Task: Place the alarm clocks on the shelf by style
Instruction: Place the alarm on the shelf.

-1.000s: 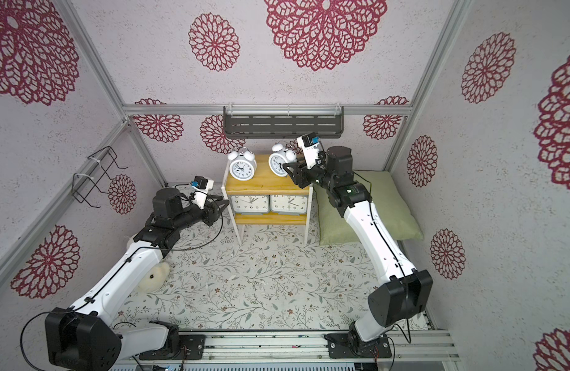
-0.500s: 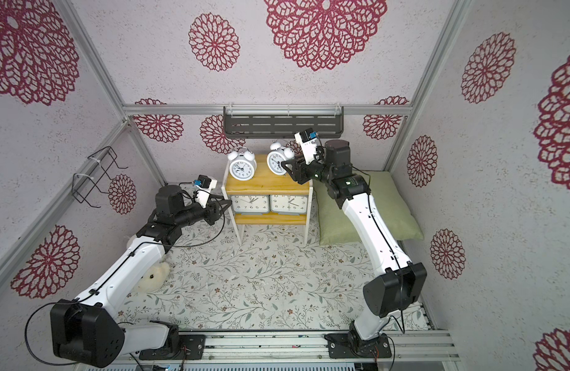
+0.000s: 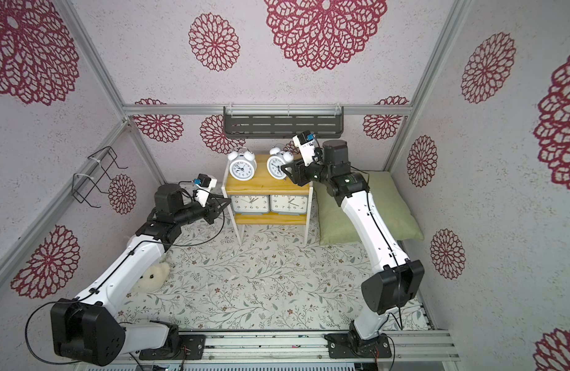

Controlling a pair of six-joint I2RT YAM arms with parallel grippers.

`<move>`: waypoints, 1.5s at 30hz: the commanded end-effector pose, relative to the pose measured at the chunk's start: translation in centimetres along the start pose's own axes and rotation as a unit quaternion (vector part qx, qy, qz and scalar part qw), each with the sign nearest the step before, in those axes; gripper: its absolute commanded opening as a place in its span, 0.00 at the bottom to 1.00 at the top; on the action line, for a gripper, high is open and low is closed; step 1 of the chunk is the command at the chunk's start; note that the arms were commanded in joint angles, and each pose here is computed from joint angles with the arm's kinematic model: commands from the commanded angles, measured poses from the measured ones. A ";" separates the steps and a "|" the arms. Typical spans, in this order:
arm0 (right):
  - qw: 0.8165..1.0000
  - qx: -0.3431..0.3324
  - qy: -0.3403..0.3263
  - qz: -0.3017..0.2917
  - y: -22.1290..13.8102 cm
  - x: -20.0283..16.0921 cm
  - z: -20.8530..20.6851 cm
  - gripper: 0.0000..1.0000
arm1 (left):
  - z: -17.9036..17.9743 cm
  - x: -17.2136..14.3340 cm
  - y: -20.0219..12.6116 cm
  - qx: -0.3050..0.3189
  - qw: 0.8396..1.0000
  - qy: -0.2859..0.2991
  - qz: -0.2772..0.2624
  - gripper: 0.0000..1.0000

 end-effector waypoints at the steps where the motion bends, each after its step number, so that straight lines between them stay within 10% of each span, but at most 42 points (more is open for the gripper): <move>1: 0.998 0.005 -0.043 -0.047 -2.2 3.2 1.2 0.21 | -0.1 0.7 -0.1 -0.010 1.000 0.009 -0.005 0.23; 26: 0.999 0.009 -0.049 -0.010 -1.4 2.3 0.9 0.34 | -0.2 0.7 -0.1 -0.012 1.000 0.009 -0.002 0.23; 45: 0.999 0.006 -0.052 -0.007 -1.3 2.5 0.8 0.74 | -0.2 0.5 0.1 -0.017 1.000 0.009 0.002 0.23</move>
Point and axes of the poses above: each gripper's point midway between its finger pads, its own y axis out along the fingers, its own z axis along the line the jaws close on, x = y × z, the point moved 3 cm from there along -y, back along the fingers, and after that the axes turned 2 degrees about y, right-handed, at the moved point
